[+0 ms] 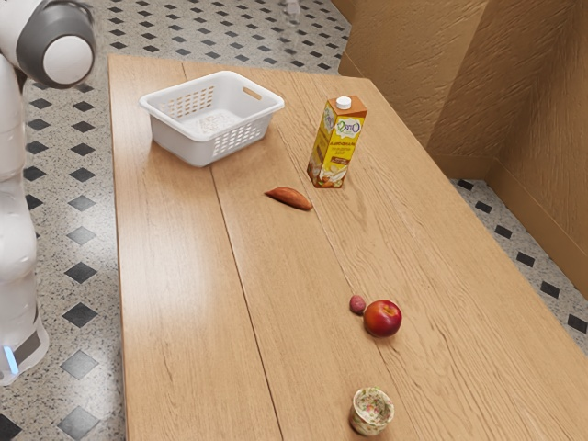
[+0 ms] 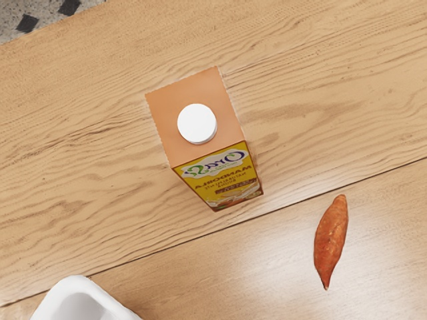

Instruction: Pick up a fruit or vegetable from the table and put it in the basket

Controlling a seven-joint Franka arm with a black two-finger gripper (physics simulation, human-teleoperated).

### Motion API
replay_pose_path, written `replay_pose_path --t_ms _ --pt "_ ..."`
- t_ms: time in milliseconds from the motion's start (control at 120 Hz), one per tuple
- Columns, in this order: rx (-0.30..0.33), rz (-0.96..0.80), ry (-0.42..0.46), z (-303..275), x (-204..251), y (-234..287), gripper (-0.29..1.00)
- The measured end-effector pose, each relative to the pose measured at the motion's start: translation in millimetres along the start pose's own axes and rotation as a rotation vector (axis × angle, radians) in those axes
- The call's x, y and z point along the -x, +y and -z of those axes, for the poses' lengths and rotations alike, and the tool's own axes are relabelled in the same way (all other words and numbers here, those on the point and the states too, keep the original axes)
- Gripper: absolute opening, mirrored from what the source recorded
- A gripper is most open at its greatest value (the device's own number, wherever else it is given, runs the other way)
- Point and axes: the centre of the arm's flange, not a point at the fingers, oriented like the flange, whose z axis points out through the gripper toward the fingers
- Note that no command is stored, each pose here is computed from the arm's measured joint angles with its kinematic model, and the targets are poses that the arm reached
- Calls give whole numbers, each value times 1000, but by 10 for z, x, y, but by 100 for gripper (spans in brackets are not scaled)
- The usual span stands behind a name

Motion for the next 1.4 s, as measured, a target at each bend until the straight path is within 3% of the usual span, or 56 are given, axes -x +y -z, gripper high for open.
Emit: replay_pose_path --t_ms 100,183,300,467,592,783,1142,1283,1400 --pt "-34 -21 10 153 -91 51 68" --pt "24 -68 -52 -579 -526 101 68" --pt "51 -295 -6 -1191 -1624 1221 68" --pt "87 -416 13 -1467 -2172 2599 68" --pt "231 -328 -15 -2030 -2217 3008 68" --pt "312 -208 -40 -2657 -2331 3491 68" --pt "354 -36 -177 -3274 -2045 3860 68" --pt "357 -24 -175 -2734 -1652 4009 68" --pt "362 -62 -169 -2497 -1768 4329 68"
